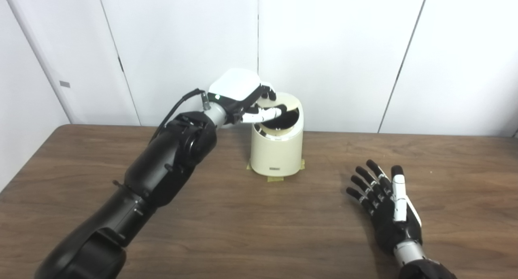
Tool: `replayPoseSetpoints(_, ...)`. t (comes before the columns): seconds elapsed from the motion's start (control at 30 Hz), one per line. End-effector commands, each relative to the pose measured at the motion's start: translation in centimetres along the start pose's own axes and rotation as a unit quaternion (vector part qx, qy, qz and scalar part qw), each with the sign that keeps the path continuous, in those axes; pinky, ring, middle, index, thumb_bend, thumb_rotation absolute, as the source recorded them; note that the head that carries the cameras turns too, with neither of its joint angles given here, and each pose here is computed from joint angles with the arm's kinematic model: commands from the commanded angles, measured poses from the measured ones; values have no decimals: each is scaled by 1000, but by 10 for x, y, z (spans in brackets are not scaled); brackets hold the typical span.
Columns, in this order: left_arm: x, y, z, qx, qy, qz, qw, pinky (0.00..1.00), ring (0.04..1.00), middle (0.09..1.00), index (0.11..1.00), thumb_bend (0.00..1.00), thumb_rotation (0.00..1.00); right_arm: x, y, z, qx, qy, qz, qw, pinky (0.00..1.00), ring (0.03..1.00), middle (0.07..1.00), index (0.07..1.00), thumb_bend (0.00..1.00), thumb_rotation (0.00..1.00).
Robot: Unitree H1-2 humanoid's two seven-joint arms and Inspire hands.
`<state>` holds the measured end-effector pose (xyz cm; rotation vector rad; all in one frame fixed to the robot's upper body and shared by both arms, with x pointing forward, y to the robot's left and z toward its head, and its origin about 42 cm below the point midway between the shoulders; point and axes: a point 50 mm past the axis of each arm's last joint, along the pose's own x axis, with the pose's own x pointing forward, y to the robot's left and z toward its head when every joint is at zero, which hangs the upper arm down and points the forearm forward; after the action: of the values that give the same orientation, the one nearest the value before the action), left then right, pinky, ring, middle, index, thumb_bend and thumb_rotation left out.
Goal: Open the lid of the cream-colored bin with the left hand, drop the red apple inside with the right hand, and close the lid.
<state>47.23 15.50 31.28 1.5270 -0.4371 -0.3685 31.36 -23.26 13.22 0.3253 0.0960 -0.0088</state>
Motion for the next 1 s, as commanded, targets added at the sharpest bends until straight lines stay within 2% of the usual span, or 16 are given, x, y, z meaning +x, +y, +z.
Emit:
replayPoseSetpoints(0.0, -2, 19, -1, 28, -8, 29, 999, 928, 779, 745, 732, 517, 1000, 6, 6, 15, -4, -23, 12, 1000, 773, 855, 855, 913, 492, 972)
replayPoseSetpoints(0.43, -18, -2, 11, 103, -22, -8, 994, 987, 811, 753, 750, 524, 1000, 4, 7, 15, -29, -13, 10, 999, 825, 873, 835, 899, 494, 999)
replayPoseSetpoints(0.63, -21, -17, 20, 164, -26, -13, 986, 1000, 878, 824, 775, 510, 1000, 5, 8, 11, -35, -6, 8, 999, 837, 866, 817, 877, 489, 985)
replayPoseSetpoints(0.77, -20, -25, 24, 205, -27, -16, 978, 1000, 934, 887, 826, 515, 1000, 6, 12, 9, -44, -8, 7, 999, 827, 844, 786, 861, 484, 976)
replayPoseSetpoints(0.97, -18, -32, 22, 229, -28, -22, 973, 1000, 950, 910, 858, 501, 997, 5, 15, 8, -42, -7, 1, 999, 806, 826, 768, 860, 491, 968)
